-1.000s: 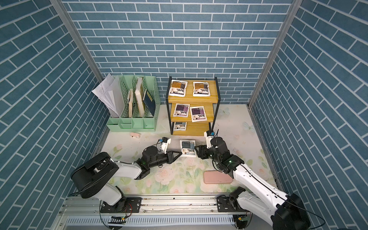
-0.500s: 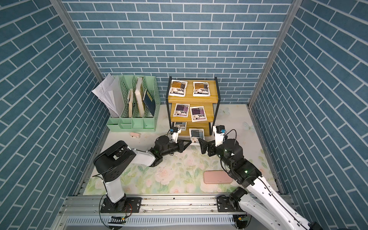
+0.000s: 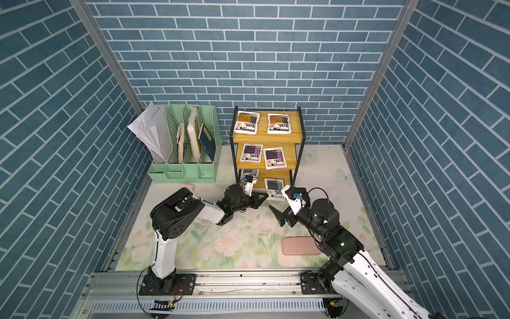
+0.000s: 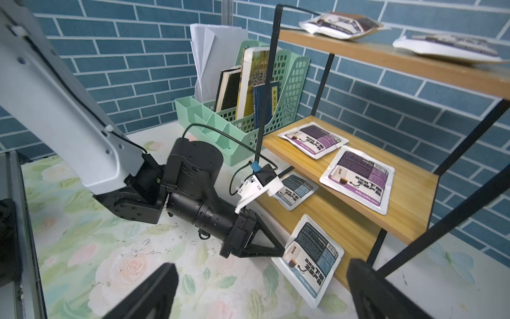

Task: Place the bagged coffee beans on the shelf by color
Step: Place the coffee beans on the shelf.

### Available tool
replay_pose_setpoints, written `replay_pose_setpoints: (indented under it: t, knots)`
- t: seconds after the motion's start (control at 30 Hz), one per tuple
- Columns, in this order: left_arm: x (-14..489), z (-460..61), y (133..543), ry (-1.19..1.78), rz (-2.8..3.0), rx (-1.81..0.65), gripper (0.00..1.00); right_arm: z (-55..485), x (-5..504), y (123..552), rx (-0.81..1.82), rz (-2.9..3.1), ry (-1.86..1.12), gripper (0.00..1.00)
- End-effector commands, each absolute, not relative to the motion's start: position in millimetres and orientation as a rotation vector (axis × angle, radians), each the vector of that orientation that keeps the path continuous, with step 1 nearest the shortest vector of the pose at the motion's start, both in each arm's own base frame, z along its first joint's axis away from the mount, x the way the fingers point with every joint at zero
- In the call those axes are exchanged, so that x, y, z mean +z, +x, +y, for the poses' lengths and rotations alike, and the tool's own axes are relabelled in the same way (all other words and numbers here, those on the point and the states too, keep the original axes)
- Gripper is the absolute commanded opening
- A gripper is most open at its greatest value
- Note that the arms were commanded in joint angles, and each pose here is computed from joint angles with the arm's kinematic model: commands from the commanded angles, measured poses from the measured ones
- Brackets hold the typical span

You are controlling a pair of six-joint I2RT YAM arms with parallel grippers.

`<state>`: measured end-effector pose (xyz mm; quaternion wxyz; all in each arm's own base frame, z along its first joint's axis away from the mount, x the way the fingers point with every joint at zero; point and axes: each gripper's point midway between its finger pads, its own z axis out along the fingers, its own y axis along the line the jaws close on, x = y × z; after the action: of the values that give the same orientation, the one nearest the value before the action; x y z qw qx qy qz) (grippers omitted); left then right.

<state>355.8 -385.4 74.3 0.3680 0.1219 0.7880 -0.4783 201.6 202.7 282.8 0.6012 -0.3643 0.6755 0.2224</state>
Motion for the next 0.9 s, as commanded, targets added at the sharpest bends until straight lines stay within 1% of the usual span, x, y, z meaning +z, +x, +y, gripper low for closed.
replay_pose_setpoints:
  t: [0.0, 0.13, 0.23, 0.47, 0.7, 0.87]
  knots:
    - [75, -389, 370, 0.35, 1.998, -1.18, 0.0, 198, 304, 197, 0.494, 1.442, -0.825, 1.0]
    - [74, -392, 379, 0.364, 1.982, -1.159, 0.0, 181, 303, 198, 0.446, 1.434, -0.734, 1.0]
    - [72, -393, 385, 0.381, 1.975, -1.125, 0.0, 169, 289, 204, 0.405, 1.483, -0.666, 1.0]
    - [67, -394, 396, 0.435, 1.948, -1.054, 0.0, 159, 281, 205, 0.433, 1.486, -0.556, 1.0]
    - [63, -393, 410, 0.421, 1.93, -1.059, 0.0, 154, 287, 205, 0.428, 1.458, -0.524, 1.0]
    - [64, -393, 415, 0.397, 1.939, -1.071, 0.0, 156, 279, 207, 0.431, 1.479, -0.529, 1.0]
